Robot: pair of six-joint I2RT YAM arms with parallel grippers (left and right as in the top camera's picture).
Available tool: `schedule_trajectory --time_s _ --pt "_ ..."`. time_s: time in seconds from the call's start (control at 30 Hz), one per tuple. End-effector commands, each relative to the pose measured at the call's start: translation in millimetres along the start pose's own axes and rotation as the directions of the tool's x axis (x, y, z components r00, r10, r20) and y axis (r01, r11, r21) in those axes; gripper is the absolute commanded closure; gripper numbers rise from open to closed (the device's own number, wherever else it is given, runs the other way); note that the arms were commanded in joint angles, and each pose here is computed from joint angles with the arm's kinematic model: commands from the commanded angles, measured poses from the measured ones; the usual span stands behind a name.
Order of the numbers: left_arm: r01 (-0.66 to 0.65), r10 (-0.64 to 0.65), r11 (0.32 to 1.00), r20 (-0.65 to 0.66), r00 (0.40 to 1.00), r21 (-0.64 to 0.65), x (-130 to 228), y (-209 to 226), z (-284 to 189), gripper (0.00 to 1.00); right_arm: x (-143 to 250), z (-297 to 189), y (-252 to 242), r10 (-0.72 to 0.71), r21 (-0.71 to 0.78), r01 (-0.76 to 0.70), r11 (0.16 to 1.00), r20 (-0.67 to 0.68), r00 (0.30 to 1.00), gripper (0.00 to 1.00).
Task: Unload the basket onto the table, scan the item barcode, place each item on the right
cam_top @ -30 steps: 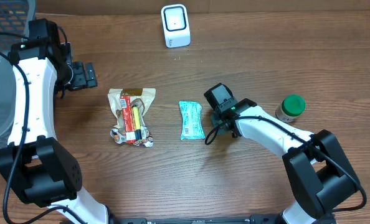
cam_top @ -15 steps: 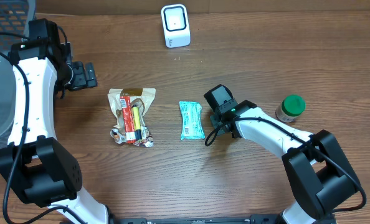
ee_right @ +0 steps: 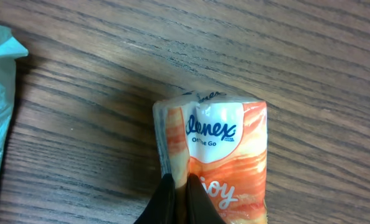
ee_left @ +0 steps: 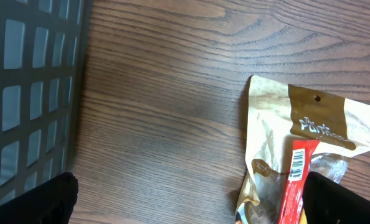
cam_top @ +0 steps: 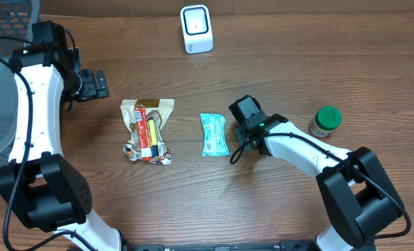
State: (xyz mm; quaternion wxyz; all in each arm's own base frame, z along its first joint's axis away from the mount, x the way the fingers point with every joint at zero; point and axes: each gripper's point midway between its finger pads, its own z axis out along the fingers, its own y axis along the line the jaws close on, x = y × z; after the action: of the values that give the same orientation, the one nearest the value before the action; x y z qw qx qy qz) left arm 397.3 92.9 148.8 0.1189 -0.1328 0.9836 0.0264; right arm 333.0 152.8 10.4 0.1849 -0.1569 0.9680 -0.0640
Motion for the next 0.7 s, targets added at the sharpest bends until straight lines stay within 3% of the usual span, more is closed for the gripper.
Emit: schedule_trajectory --time_s 0.0,0.5,0.67 --pt "-0.023 0.023 1.000 0.041 0.999 0.011 -6.9 -4.9 -12.6 0.00 4.9 2.3 11.1 0.007 -0.059 -0.008 0.998 -0.023 1.000 0.96" --pt "-0.023 0.023 1.000 0.041 0.999 0.011 -6.9 -4.8 -12.6 0.00 -25.1 -29.1 15.2 0.083 -0.106 -0.082 0.991 0.007 0.997 0.96" --pt "-0.023 0.023 1.000 0.041 0.999 0.011 -6.9 -4.8 -12.6 0.00 -29.9 -37.0 14.3 0.180 -0.120 -0.176 0.977 0.018 0.984 0.96"
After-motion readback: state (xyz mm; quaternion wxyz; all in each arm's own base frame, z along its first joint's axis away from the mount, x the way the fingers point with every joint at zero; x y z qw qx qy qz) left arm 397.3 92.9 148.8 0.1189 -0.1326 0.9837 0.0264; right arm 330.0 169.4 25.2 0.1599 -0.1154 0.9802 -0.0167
